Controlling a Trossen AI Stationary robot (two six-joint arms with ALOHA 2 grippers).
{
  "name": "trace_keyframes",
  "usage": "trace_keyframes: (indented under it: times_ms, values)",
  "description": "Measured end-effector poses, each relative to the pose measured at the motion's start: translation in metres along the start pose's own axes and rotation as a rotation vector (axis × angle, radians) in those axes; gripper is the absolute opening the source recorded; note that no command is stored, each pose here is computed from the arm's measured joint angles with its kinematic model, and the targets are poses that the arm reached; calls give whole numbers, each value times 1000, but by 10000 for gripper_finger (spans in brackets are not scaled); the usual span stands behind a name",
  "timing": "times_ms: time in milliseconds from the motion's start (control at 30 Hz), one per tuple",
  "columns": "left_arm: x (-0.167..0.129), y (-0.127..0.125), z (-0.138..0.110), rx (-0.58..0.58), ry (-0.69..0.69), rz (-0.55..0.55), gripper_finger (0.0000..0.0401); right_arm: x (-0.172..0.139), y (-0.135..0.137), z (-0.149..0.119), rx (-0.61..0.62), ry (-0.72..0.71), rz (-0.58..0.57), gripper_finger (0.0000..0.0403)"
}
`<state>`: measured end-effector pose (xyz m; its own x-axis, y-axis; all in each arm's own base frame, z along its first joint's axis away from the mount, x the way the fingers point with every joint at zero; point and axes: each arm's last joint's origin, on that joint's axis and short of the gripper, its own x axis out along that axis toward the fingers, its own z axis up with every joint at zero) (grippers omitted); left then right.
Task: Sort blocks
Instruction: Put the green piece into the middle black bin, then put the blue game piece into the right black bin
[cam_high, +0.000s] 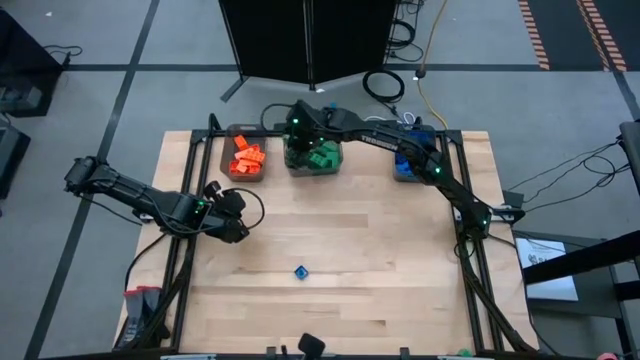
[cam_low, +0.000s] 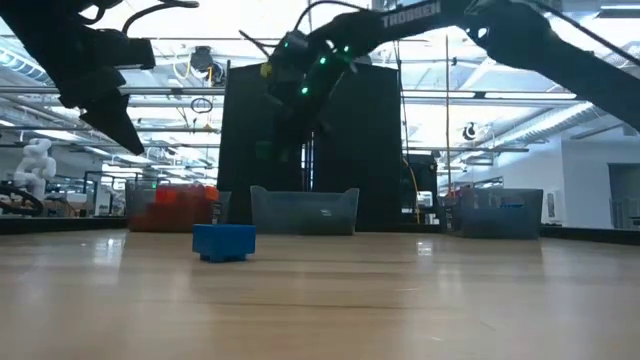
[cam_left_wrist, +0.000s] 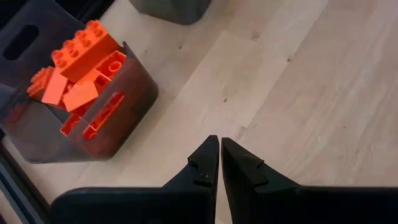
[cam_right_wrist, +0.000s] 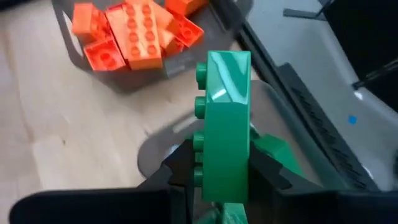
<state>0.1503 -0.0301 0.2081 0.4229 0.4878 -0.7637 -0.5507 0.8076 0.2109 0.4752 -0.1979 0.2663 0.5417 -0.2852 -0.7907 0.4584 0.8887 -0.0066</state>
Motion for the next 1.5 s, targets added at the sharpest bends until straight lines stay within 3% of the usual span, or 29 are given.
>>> trace_keyframes:
  times_ms: [233,500,767,867,933,1067,1167,1367,1500]
  values:
    - [0,1,0,1,-16,20,23,42,2,-18,64,92,-4,75]
    - [0,1,0,2,-16,20,23,48,0,-23,105,137,-15,78]
    - [0,1,0,2,-17,20,23,32,0,-20,103,142,-11,232]
    - [0,1,0,2,-16,20,23,19,2,-18,98,149,6,255]
    - [0,1,0,3,-16,20,23,5,8,-15,57,149,82,258]
    - [0,1,0,2,-16,20,23,-48,50,-8,-18,113,301,245]
    - [0,1,0,3,-18,22,23,-80,95,-16,-126,122,372,233]
    - [0,1,1,2,-21,24,23,-98,194,-61,-416,214,417,218]
    - [0,1,1,2,-21,24,23,-87,237,-87,-542,214,414,217]
